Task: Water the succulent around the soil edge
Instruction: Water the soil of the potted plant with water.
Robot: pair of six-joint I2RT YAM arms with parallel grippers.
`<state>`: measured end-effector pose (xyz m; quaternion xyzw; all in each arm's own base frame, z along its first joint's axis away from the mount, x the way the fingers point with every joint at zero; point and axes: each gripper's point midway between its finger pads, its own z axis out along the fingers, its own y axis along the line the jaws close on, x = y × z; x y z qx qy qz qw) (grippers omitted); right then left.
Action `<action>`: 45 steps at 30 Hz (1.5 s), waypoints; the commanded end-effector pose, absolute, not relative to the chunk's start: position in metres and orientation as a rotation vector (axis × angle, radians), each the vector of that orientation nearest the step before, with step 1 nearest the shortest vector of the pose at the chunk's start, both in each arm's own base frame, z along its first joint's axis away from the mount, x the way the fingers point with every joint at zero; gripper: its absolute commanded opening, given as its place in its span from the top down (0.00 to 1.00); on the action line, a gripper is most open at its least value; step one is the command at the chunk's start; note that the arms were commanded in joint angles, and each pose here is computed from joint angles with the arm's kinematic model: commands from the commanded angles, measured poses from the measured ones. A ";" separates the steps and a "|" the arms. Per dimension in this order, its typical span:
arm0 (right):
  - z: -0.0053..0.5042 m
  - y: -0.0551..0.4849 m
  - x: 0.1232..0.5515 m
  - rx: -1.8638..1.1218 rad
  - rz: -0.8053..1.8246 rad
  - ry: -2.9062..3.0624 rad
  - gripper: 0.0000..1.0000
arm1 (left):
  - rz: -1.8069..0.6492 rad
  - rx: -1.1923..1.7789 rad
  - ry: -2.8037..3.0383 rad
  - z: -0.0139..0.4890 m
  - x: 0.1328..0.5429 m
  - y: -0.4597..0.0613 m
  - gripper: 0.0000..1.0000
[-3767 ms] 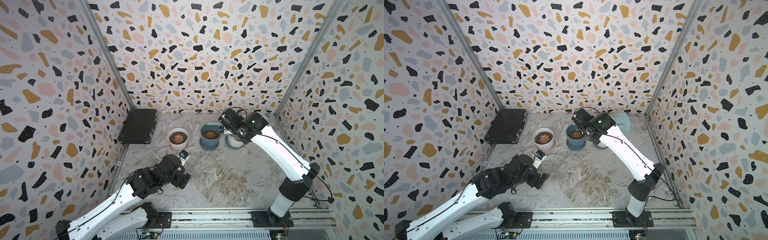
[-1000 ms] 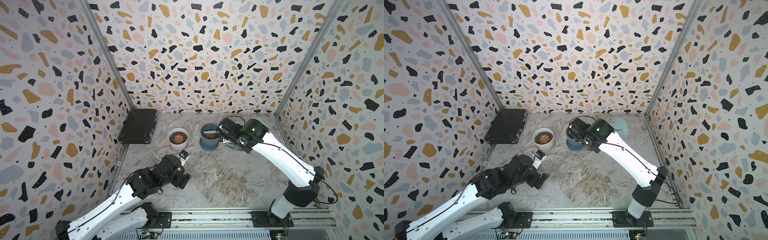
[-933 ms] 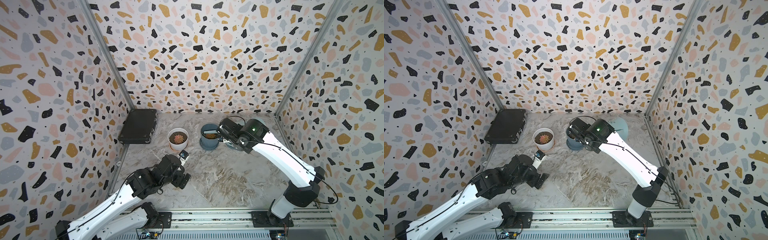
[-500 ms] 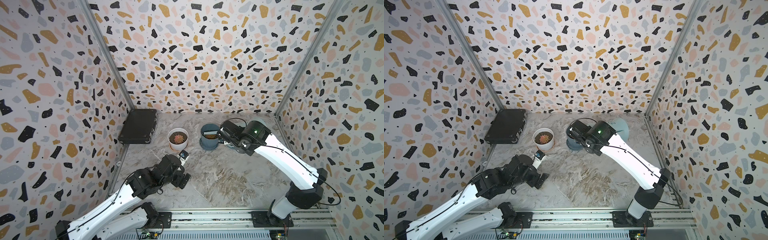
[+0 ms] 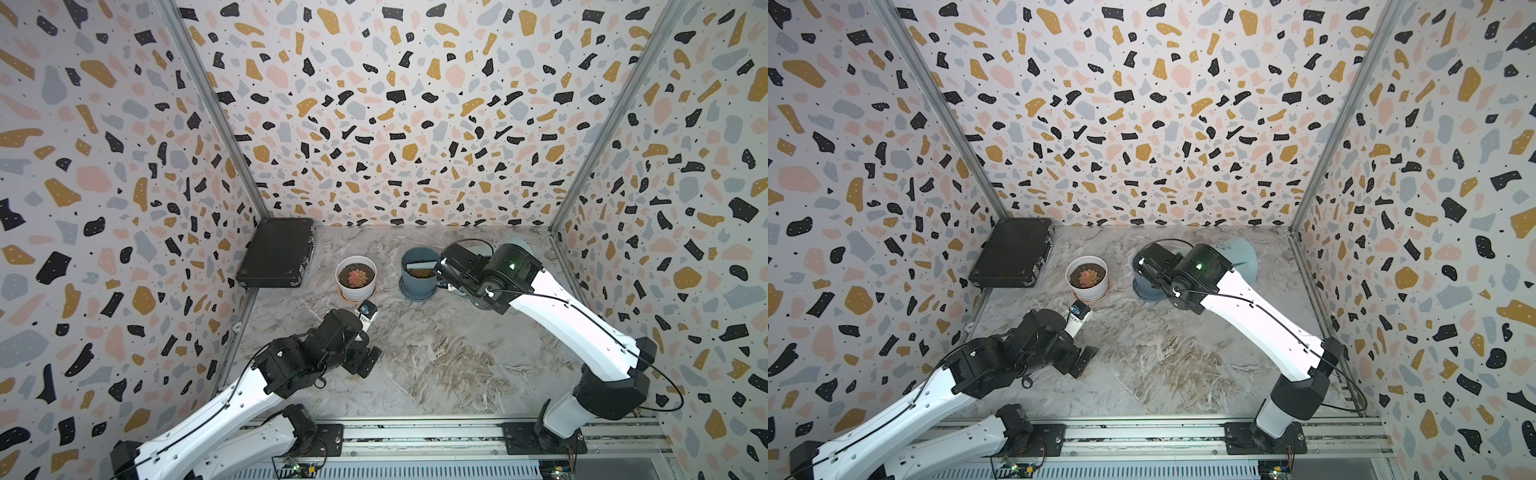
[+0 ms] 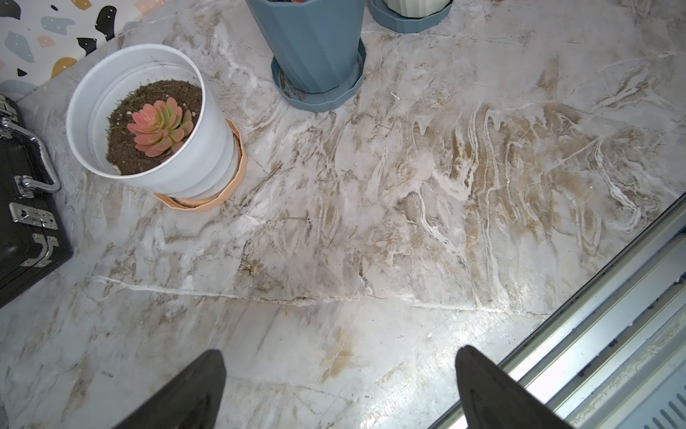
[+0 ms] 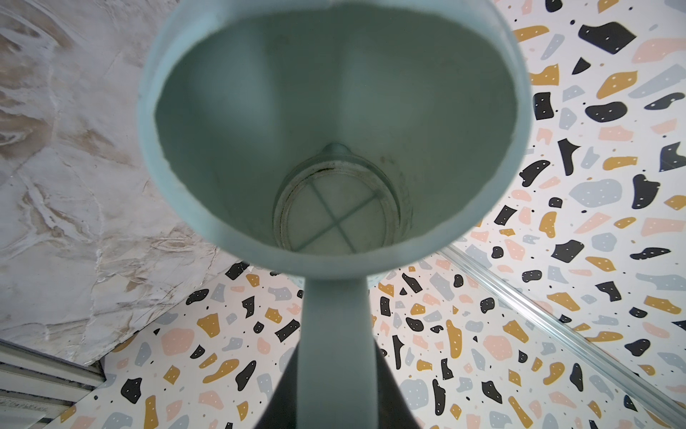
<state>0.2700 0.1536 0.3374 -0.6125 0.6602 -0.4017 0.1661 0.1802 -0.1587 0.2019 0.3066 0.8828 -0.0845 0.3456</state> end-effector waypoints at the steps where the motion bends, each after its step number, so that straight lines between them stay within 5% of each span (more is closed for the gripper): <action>1: 0.359 0.127 0.259 -1.677 -1.215 1.872 1.00 | -0.222 0.797 2.263 0.206 0.183 -0.161 0.01; 45: 0.349 0.105 0.238 -1.739 -1.246 1.880 1.00 | -0.220 0.797 2.266 0.205 0.183 -0.161 0.01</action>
